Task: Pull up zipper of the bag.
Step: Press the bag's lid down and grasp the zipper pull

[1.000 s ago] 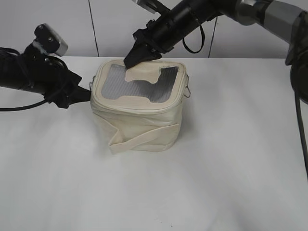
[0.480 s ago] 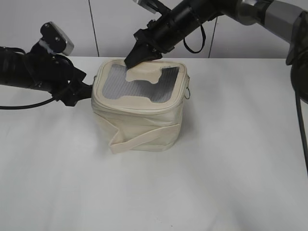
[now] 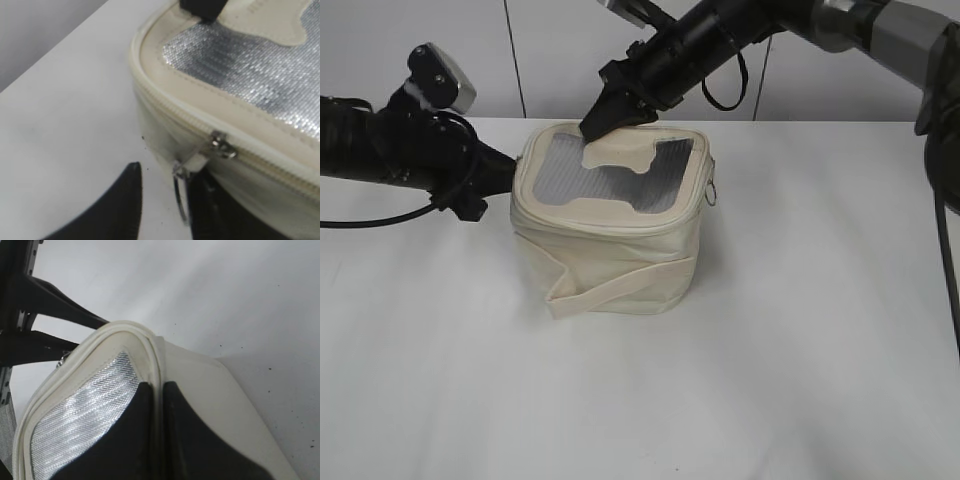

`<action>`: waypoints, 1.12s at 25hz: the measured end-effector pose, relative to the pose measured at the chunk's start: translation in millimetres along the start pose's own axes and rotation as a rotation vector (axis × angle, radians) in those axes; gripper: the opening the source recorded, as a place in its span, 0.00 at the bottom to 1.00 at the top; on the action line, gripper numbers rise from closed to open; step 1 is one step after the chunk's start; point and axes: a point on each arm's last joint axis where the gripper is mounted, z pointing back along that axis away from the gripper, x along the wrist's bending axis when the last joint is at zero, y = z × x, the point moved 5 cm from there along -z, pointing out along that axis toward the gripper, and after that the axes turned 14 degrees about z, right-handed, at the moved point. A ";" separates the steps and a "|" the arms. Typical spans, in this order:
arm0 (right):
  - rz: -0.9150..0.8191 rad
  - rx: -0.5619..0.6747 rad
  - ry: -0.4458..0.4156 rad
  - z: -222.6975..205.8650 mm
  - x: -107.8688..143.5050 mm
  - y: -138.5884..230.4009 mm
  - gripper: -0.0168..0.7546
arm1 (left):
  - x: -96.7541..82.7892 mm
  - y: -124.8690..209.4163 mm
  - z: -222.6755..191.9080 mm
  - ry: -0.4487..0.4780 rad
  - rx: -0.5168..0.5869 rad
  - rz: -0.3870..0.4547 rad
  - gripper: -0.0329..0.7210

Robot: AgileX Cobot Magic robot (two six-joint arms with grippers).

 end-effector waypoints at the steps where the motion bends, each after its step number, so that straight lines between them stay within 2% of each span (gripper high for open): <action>1: 0.000 0.000 0.000 0.0 0.0 0.0 0.08 | -0.9 -0.8 0.0 0.007 -0.005 0.003 0.25; 2: 0.000 0.000 0.000 0.0 0.0 0.0 0.08 | -1.6 -1.2 0.0 0.011 -0.008 0.003 0.17; 3: 0.000 -0.001 0.001 0.0 -0.1 -0.1 0.08 | -1.9 -1.4 0.0 0.013 -0.010 0.003 0.13; 8: 0.000 -0.001 0.001 0.0 -0.1 -0.1 0.08 | -2.7 1.4 -0.1 0.018 0.010 0.004 0.06; 18: -0.008 -0.002 0.005 0.0 -0.7 -0.3 0.08 | -7.7 2.2 20.3 0.000 0.117 0.045 0.06; 28: -0.034 -0.008 0.013 -0.4 -1.5 -1.2 0.08 | -32.5 10.7 49.6 -0.008 0.113 0.099 0.05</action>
